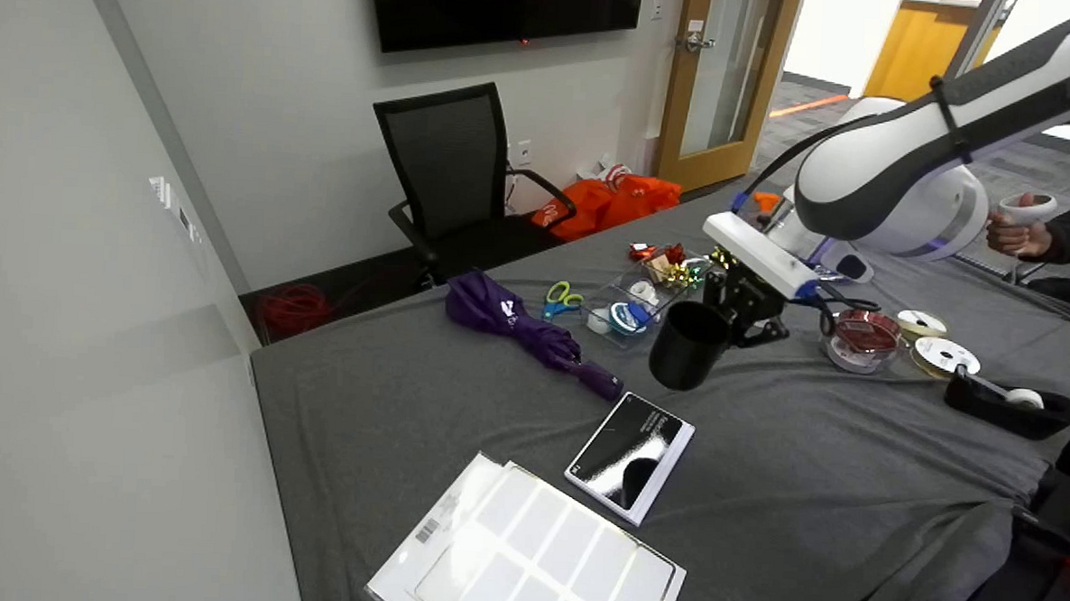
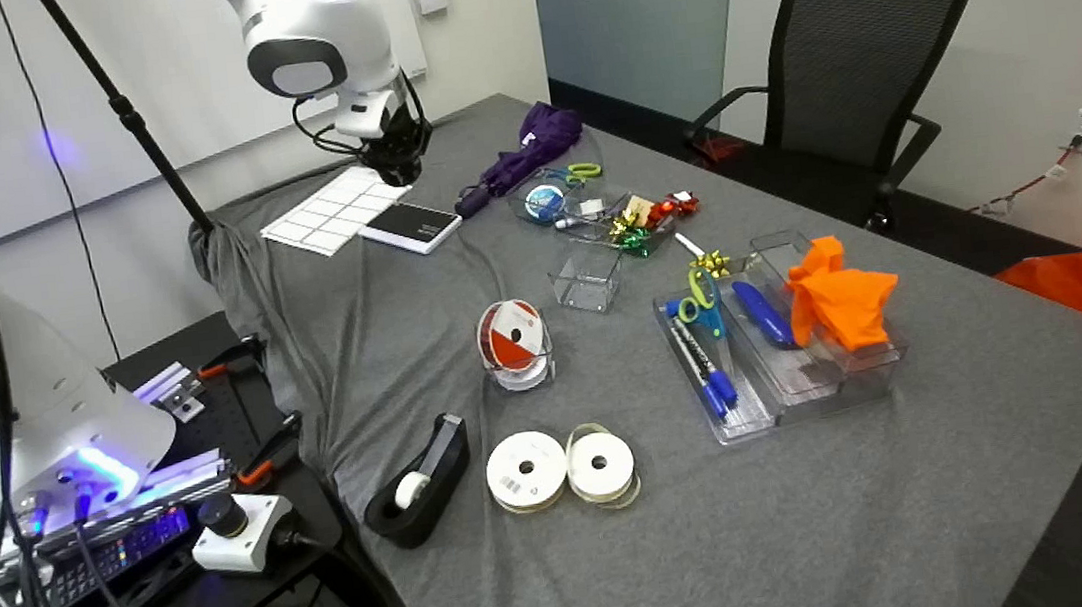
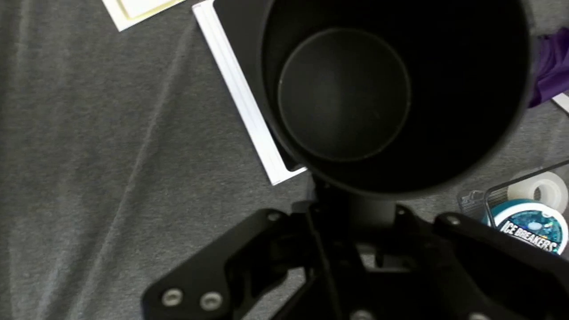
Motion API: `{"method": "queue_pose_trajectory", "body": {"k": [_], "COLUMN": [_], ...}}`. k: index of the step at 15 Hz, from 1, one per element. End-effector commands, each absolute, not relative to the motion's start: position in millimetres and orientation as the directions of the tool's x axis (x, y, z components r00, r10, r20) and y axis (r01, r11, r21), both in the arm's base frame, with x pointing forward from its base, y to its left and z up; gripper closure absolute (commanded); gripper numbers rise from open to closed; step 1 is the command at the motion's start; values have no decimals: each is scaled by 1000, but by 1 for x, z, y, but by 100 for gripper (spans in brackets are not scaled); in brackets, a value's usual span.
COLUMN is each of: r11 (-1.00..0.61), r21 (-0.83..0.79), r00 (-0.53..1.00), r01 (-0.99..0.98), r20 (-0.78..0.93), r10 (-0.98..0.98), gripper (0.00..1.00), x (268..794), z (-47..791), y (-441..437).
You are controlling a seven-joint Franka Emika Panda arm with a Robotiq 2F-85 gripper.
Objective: Put the black cup on the black object
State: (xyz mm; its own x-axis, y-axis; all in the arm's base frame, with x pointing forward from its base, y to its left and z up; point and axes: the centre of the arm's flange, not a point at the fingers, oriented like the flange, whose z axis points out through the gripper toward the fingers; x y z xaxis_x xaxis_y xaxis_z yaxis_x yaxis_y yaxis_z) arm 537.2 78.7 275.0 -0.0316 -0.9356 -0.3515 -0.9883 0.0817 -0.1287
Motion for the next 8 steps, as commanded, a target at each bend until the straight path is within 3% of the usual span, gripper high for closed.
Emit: {"method": "queue_pose_trajectory", "body": {"k": [1, 8], "r11": [155, 93], "r21": [-90, -15], "r00": [-112, -84], "r01": [-984, -996], "r20": [-369, -301], "r10": [-923, -950], "gripper": [95, 95], "x": [581, 581], "z": [273, 220], "y": [87, 94]}}
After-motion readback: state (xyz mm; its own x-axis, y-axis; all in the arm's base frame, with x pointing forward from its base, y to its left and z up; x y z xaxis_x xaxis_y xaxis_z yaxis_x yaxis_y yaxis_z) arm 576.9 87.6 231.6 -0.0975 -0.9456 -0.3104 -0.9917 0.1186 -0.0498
